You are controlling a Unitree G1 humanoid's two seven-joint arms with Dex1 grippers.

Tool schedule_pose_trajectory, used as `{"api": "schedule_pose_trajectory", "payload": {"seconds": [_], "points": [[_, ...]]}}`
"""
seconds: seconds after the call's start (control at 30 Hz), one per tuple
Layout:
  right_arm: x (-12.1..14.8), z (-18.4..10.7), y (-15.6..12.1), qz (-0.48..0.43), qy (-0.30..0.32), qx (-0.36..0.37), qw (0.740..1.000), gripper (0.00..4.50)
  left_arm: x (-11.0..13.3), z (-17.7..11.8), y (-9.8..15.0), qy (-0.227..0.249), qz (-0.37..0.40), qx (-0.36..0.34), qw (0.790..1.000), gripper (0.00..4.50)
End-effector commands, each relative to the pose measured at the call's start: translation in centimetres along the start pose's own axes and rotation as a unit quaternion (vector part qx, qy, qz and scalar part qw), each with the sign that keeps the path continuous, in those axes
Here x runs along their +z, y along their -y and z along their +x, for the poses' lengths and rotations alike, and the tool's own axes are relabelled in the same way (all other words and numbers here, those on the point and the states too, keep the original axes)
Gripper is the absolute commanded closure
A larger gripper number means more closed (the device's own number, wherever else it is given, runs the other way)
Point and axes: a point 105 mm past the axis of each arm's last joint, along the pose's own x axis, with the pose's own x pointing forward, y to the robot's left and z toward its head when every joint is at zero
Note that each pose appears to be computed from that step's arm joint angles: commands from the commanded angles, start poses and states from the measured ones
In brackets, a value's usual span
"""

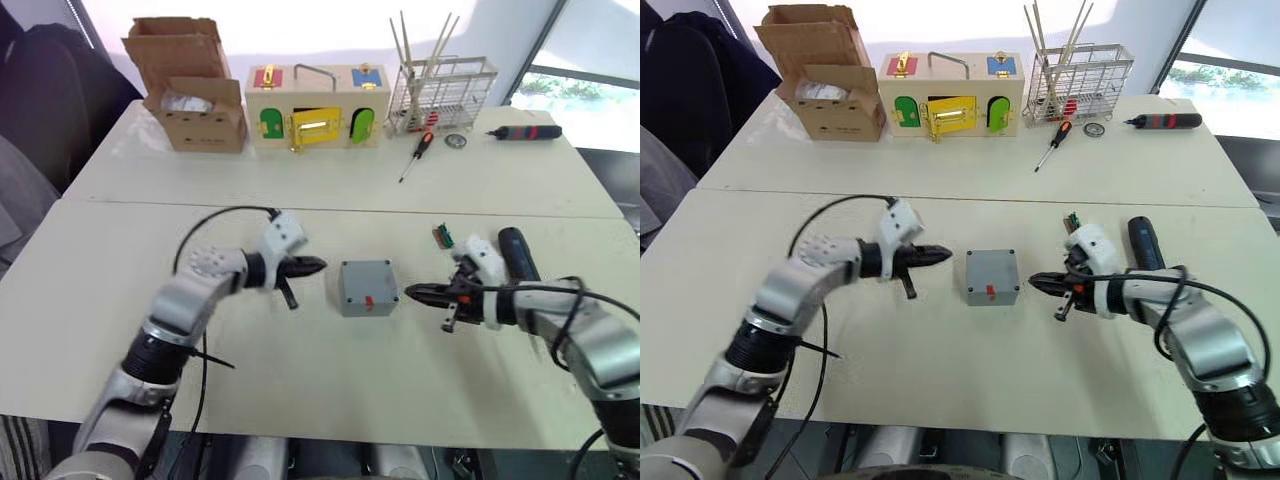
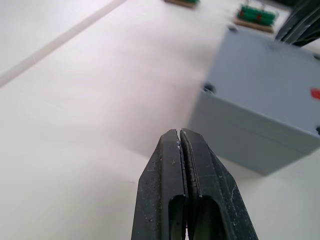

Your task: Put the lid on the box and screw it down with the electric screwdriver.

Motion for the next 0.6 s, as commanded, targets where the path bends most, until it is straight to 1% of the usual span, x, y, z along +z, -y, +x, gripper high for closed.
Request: {"api": "schedule_pose_trajectory", "payload": {"seconds": [0.03,0.1,0.17,0.23,0.27,0.4,0.6], "points": [[1.5,-4.1,2.7,0.008,0.052,-0.094,0.994,3.17,4.7,-1.7,3.7,0.067,0.027,-0.095,0.993,4.5],[0.5,-5.5,2.8,0.035,0.055,-0.115,0.991,2.17,4.8,-1.7,5.5,0.065,0.023,-0.14,0.988,4.5],[-0.8,-6.5,2.5,0.05,0.044,-0.13,0.989,1.17,4.3,-1.4,6.7,0.054,0.024,-0.169,0.984,4.5],[-1.8,-6.9,2.3,0.068,0.04,-0.146,0.986,0.37,3.6,-0.8,7.2,0.044,0.025,-0.179,0.983,4.5],[-2.3,-6.9,2.2,0.075,0.037,-0.151,0.985,0.09,3.3,-0.4,7.3,0.041,0.026,-0.181,0.982,4.5],[-3.6,-6.4,2.0,0.096,0.046,-0.173,0.979,0.04,2.4,0.6,7.5,0.03,0.036,-0.183,0.982,4.5],[-4.2,-4.9,2.8,0.108,0.065,-0.195,0.973,0.04,1.4,1.2,7.1,0.015,0.046,-0.171,0.984,4.5]]}}
